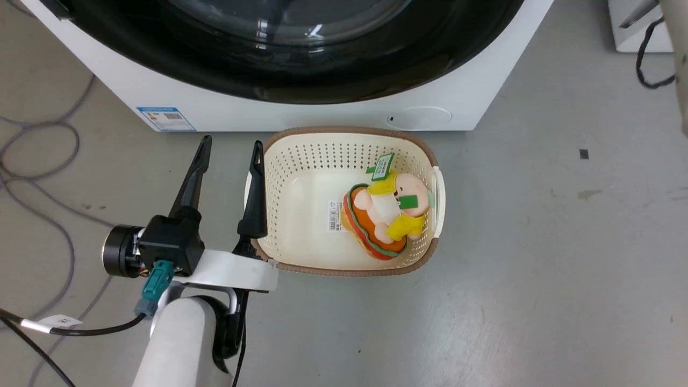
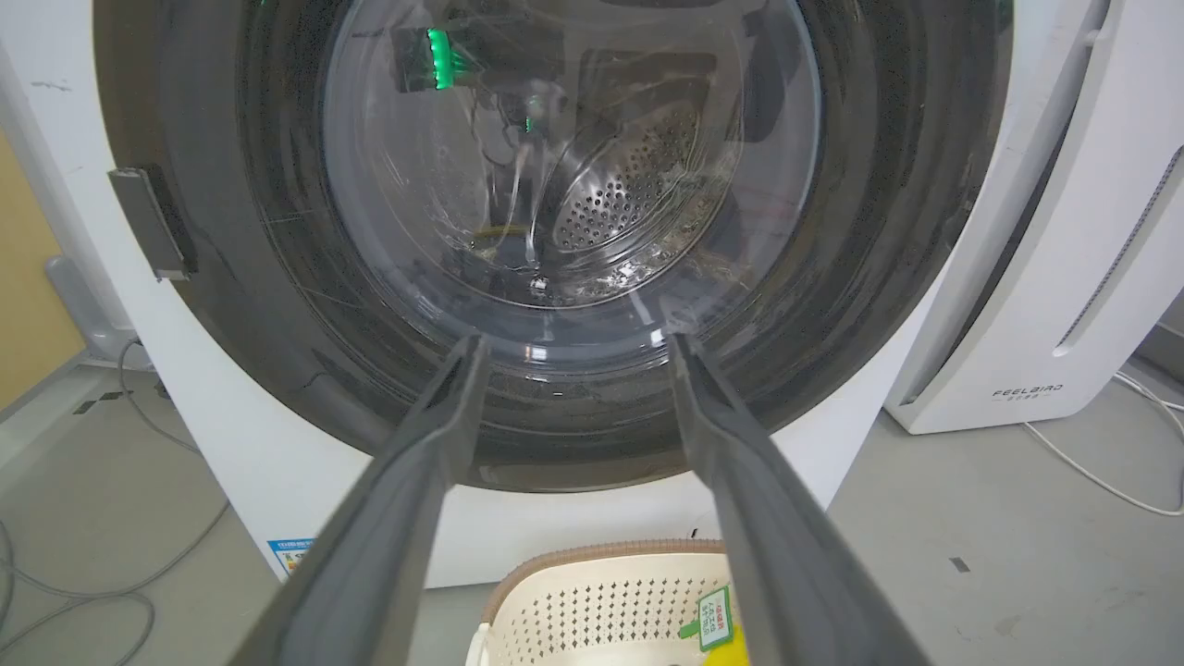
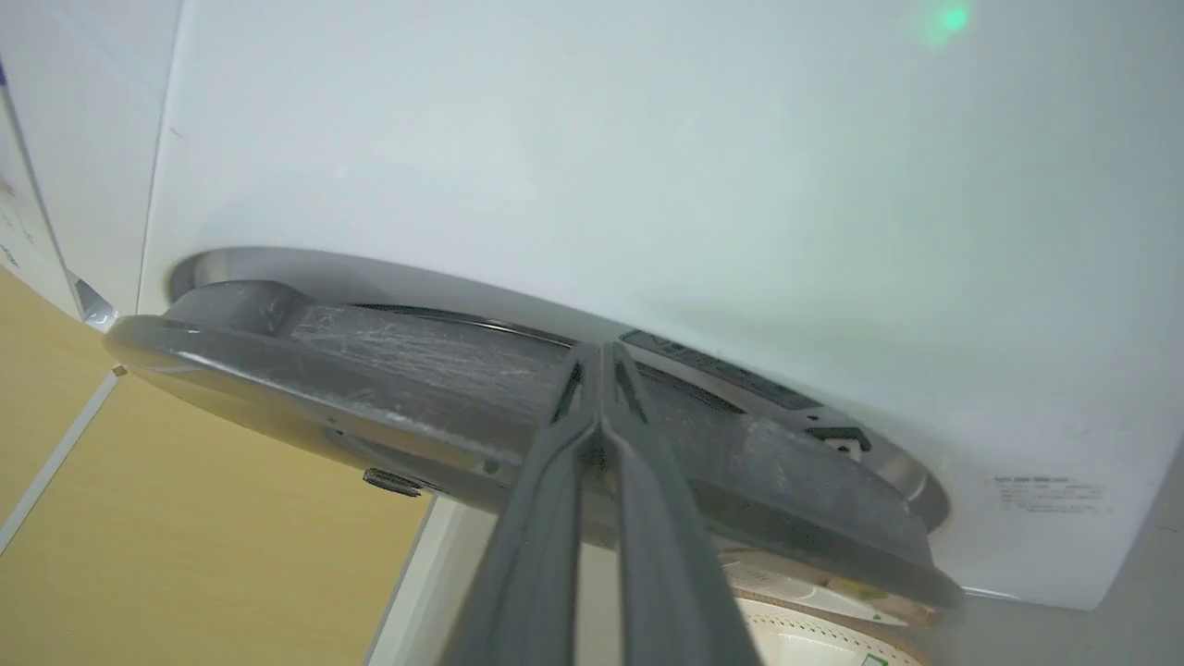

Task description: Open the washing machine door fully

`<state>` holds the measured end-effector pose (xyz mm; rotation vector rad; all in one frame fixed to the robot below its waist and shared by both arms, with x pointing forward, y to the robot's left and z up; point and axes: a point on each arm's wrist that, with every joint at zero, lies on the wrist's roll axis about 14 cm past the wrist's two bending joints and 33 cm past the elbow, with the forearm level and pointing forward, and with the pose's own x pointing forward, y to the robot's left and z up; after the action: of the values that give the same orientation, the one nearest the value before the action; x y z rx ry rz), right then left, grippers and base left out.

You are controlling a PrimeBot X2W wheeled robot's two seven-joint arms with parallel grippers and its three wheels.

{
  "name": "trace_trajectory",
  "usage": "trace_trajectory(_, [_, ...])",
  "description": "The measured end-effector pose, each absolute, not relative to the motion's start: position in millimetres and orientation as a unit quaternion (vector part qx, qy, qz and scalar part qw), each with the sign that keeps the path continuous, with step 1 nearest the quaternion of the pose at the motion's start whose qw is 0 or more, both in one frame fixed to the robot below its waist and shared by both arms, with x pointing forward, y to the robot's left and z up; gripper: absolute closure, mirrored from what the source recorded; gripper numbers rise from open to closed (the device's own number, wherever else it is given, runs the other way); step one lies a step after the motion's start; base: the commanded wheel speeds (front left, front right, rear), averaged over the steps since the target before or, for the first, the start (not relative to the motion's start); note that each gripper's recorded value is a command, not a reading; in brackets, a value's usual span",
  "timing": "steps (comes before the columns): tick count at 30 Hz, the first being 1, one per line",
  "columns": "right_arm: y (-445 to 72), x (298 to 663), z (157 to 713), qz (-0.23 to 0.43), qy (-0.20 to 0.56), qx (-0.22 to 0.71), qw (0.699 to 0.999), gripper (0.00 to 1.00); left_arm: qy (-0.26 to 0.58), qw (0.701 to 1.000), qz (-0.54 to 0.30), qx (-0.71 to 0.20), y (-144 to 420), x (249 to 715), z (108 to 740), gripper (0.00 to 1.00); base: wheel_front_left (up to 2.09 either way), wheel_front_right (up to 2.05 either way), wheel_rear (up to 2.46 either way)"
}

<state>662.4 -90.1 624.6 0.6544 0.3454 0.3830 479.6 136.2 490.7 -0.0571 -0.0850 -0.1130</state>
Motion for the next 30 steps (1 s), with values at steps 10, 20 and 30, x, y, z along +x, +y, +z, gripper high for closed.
trace_trajectory(10, [-72,665,615,0.217,0.246,0.316,0.890,1.00,-0.042,0.997,-0.053,-0.036,138,486,483,0.00,0.00,0.00,0.00])
trace_trajectory(20, [-66,643,616,0.246,0.295,0.311,0.869,1.00,-0.056,0.997,-0.050,-0.035,138,483,495,0.00,0.00,0.00,0.00])
trace_trajectory(30, [-60,615,587,0.259,0.341,0.320,0.845,1.00,-0.068,0.996,-0.042,-0.037,142,478,507,0.00,0.00,0.00,0.00])
